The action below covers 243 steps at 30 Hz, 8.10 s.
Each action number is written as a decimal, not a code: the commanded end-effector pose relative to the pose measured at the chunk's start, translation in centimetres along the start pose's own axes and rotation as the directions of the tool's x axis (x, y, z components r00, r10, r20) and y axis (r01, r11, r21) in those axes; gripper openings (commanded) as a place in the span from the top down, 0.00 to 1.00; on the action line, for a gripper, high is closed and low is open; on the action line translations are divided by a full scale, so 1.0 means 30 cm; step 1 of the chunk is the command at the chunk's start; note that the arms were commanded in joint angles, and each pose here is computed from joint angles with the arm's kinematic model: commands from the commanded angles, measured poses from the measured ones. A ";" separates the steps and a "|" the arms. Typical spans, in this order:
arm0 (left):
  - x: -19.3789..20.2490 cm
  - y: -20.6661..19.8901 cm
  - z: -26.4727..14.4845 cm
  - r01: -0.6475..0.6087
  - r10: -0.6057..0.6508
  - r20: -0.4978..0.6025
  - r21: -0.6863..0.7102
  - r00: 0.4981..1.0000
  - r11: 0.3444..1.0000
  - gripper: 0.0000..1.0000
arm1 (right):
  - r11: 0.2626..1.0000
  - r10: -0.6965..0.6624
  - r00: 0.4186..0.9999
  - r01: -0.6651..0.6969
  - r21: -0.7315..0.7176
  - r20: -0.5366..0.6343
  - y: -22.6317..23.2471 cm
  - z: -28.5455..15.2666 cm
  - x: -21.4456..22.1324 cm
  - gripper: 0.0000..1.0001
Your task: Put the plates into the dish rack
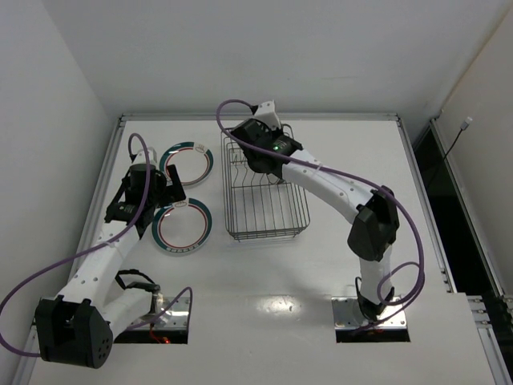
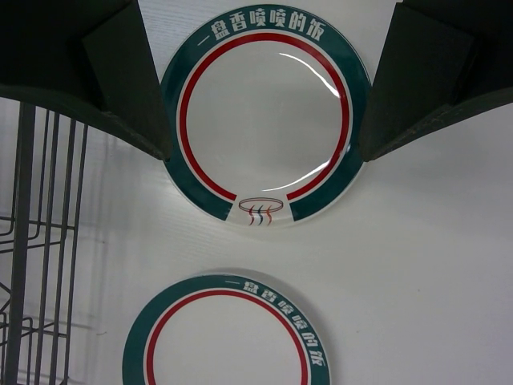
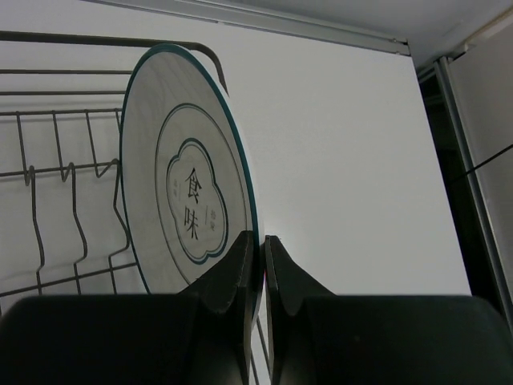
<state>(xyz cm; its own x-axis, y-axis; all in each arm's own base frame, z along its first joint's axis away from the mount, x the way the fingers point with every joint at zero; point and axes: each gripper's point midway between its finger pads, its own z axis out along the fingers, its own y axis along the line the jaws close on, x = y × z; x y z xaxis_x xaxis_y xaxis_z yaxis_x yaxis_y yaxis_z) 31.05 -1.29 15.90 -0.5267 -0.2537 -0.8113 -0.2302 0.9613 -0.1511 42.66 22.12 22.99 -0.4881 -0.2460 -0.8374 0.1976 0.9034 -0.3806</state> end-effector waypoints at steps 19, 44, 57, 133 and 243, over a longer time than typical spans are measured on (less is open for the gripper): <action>-0.042 -0.019 -0.008 0.007 -0.008 0.036 0.016 0.999 1.000 0.00 | 0.994 0.045 0.976 -0.065 0.089 0.214 -0.148 -0.085 -0.262 1.00; -0.050 -0.015 -0.012 0.008 -0.008 0.038 0.007 0.999 1.000 0.00 | 0.997 -0.045 0.999 0.044 -0.064 -0.014 0.044 0.136 0.047 0.95; 0.040 0.140 -0.064 0.243 -0.252 -0.014 -0.215 0.968 0.946 0.00 | 0.980 0.067 0.996 -0.077 -0.186 -0.055 -0.071 -0.041 -0.060 0.66; -0.131 -0.490 -0.454 0.465 -0.416 -0.279 0.757 0.865 0.459 0.31 | 0.430 0.537 0.796 -0.542 -0.722 -0.278 0.005 -0.389 -0.030 1.00; -0.463 -0.271 -0.127 0.516 -0.572 -0.140 0.637 0.808 0.573 1.00 | 0.266 0.457 0.875 -0.307 -0.914 -0.161 -0.179 -0.611 -0.126 0.14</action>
<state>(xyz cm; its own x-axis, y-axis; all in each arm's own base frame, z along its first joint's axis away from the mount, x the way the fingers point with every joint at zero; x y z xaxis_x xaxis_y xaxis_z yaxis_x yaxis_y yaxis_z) 39.92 -1.87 30.01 -0.2871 -0.7773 -0.5598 -0.0087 0.5865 -0.8099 28.01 21.36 31.67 -0.5303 0.1491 -0.8346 -0.4086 0.8176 0.4056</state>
